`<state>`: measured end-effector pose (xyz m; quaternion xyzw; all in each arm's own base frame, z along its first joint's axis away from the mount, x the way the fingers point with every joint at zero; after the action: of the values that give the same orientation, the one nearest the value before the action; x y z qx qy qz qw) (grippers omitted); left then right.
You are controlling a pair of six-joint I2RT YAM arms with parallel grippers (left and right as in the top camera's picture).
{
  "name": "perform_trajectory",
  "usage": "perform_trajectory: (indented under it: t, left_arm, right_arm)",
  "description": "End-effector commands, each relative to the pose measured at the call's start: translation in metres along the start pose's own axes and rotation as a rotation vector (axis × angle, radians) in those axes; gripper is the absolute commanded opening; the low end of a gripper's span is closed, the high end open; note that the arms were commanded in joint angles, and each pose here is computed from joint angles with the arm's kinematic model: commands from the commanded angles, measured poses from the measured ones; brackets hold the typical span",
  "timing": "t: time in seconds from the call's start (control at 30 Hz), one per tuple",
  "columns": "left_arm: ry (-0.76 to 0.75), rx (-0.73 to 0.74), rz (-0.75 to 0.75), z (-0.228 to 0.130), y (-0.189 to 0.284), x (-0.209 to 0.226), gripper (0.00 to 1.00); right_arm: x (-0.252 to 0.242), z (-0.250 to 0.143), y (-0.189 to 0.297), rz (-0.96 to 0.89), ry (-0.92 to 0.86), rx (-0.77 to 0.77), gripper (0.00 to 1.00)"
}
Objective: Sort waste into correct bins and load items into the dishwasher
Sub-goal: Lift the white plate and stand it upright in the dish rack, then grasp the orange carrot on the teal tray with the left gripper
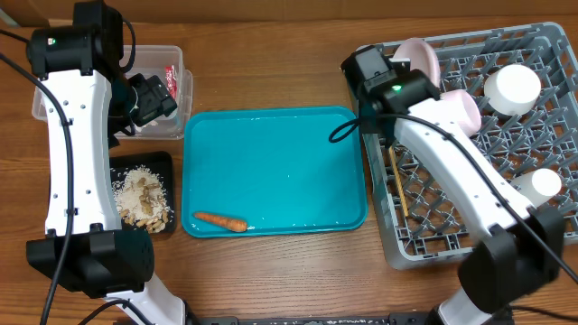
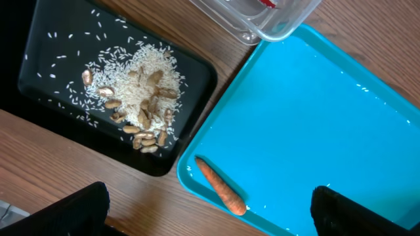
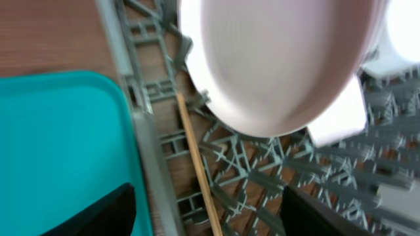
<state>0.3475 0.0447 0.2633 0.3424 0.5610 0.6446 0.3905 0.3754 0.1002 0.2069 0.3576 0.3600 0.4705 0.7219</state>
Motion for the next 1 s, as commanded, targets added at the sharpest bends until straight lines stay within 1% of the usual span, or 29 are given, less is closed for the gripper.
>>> perform_trajectory:
  t: [0.0, 0.1, 0.2, 0.33, 0.47, 0.6, 0.7, 0.8, 0.97]
  left_arm:
    - [0.011, -0.003, -0.061, -0.008, 0.011, -0.006, 1.0]
    - [0.002, 0.019, -0.094, -0.012, 0.011, -0.013, 1.0]
    - [-0.022, 0.034, -0.097, -0.017, 0.008, -0.021, 1.0]
    - [-0.046, 0.091, -0.094, -0.033, -0.001, -0.036, 1.0]
    - [-0.05, 0.17, -0.077, -0.055, -0.015, -0.052, 1.0]
    - [0.081, 0.283, -0.005, -0.085, -0.037, -0.062, 1.0]
    - [0.197, 0.362, 0.05, -0.107, -0.052, -0.067, 1.0]
    - [0.248, 0.399, 0.088, -0.122, -0.069, -0.072, 1.0]
    - [0.306, 0.421, 0.143, -0.141, -0.097, -0.076, 1.0]
  right_arm:
    - [-0.026, 0.037, 0.071, 0.175, -0.106, -0.146, 0.78]
    - [-0.05, 0.054, 0.088, 0.267, -0.196, -0.166, 0.84]
    - [-0.08, 0.065, 0.085, 0.329, -0.239, -0.147, 0.87]
    - [-0.131, 0.07, 0.062, 0.281, -0.371, -0.092, 0.9]
    - [-0.178, 0.076, 0.045, 0.206, -0.481, -0.092, 0.95]
    - [-0.218, 0.081, 0.031, 0.147, -0.577, -0.109, 0.98]
    - [-0.235, 0.08, 0.024, 0.119, -0.615, -0.101, 0.98]
    - [-0.242, 0.075, 0.016, 0.1, -0.631, -0.07, 0.98]
    - [-0.239, 0.065, 0.0, 0.084, -0.624, 0.009, 0.98]
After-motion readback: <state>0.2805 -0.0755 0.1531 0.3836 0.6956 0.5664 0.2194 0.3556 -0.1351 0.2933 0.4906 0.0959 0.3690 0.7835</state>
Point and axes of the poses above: each gripper's point midway between its finger pads, its own y axis back along the fingers, its own x axis along the line the jaws close on, z = x × y, the point moved 3 cm from there along y, back along the fingers, and after that the axes turned 9 degrees about -y, right-handed, at the moved point
